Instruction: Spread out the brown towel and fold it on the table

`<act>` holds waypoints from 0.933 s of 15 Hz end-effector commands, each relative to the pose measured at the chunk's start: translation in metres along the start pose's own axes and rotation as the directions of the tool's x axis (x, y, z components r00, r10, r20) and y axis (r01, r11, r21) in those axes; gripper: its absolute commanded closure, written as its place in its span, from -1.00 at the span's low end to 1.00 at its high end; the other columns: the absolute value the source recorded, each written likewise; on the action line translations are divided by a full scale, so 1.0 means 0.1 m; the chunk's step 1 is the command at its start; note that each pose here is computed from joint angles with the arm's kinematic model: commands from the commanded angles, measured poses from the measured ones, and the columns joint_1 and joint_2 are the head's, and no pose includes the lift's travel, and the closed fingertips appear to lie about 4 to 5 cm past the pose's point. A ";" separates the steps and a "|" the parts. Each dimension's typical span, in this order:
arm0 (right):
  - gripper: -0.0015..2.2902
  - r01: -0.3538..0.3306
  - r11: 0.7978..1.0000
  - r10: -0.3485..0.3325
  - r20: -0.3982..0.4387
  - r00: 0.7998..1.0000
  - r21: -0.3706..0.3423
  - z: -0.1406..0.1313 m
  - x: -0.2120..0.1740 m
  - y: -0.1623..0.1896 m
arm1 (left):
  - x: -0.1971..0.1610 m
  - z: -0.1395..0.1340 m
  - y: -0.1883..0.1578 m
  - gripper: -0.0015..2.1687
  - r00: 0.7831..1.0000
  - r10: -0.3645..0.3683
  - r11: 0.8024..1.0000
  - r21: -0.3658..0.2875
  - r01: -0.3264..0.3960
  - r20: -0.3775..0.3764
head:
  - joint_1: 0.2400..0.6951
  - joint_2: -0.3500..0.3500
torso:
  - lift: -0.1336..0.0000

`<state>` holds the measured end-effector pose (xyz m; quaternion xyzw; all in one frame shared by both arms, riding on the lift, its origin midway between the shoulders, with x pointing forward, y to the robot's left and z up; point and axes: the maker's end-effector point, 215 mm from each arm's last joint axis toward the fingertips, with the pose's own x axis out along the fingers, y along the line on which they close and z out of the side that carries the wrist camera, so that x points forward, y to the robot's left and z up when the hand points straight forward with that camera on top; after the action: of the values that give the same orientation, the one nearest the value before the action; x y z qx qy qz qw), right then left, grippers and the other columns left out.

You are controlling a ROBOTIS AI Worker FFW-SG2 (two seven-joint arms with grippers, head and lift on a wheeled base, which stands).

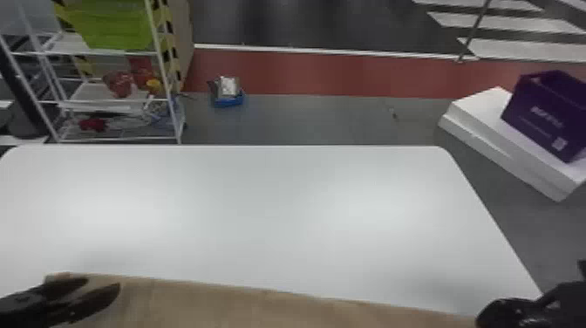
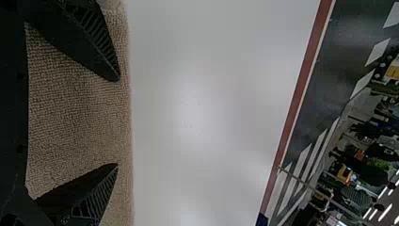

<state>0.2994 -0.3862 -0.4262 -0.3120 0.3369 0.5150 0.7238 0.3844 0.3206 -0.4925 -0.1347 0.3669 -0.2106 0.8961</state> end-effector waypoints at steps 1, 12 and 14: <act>-0.10 -0.024 1.000 0.024 -0.030 0.999 -0.007 -0.11 0.11 0.05 | 0.00 0.01 0.00 -0.92 1.000 0.001 1.000 0.001 -0.001 0.000 | 1.00 -0.32 | -0.85; -0.10 -0.025 0.998 0.019 -0.105 0.994 -0.057 -0.25 0.25 -0.10 | -0.02 0.02 0.02 -0.92 1.000 0.004 1.000 0.002 -0.004 0.003 | 1.00 -0.35 | -0.85; -0.10 0.005 0.998 -0.011 -0.092 0.996 -0.061 -0.17 0.21 -0.26 | -0.03 0.05 0.01 -0.92 1.000 -0.002 1.000 0.004 0.002 0.008 | 1.00 -0.34 | -0.85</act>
<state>0.3156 -0.3953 -0.4577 -0.3569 0.3595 0.5121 0.6936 0.3855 0.3232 -0.4901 -0.1343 0.3647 -0.2108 0.8969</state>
